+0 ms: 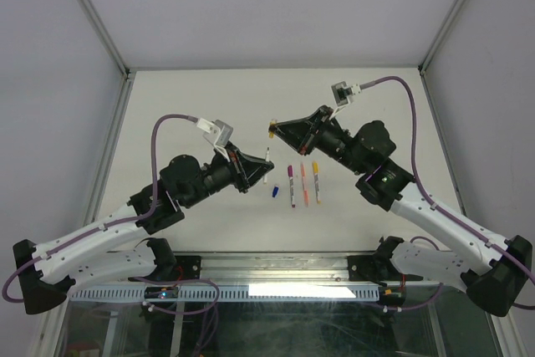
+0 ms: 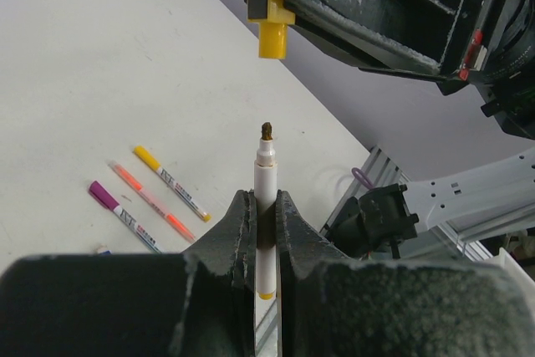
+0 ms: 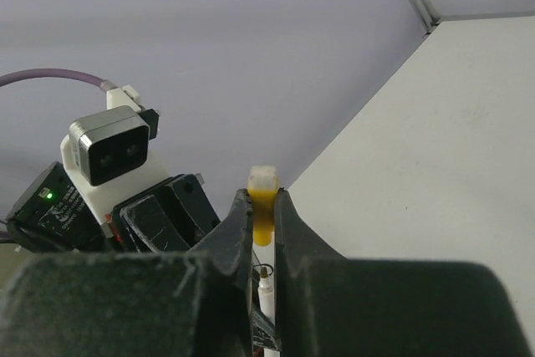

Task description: Insert the pens into the pen caps

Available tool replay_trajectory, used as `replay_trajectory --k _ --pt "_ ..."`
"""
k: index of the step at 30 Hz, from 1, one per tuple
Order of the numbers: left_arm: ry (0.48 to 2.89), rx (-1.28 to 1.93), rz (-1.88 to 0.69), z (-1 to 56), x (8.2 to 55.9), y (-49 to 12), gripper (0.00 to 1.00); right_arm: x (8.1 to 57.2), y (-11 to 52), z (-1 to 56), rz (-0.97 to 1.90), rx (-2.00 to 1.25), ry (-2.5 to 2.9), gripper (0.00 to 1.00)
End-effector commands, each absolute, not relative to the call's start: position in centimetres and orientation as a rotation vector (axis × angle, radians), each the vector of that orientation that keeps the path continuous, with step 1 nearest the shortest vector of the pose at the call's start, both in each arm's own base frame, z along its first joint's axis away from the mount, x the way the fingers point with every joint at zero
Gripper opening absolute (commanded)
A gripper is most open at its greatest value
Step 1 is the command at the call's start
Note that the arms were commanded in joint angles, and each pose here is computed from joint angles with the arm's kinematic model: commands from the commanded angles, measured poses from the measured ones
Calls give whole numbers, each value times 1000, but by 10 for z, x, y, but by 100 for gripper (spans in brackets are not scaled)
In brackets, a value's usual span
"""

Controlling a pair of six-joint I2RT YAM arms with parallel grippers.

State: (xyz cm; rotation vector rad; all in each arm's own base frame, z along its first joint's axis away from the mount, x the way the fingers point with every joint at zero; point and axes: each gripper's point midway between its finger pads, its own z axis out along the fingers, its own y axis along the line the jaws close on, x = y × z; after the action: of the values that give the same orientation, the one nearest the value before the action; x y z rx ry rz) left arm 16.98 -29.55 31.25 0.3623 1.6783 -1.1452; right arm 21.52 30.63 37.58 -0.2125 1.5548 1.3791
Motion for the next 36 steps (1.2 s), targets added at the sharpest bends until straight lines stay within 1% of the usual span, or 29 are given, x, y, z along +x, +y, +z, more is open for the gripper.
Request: replay_trajectory --k 1,36 --pt "1602 330 -1165 333 172 -293 0 200 306 397 1462 -265 1467 0" --pt "1598 338 -1162 334 172 -294 0 201 316 371 1462 -300 1555 0"
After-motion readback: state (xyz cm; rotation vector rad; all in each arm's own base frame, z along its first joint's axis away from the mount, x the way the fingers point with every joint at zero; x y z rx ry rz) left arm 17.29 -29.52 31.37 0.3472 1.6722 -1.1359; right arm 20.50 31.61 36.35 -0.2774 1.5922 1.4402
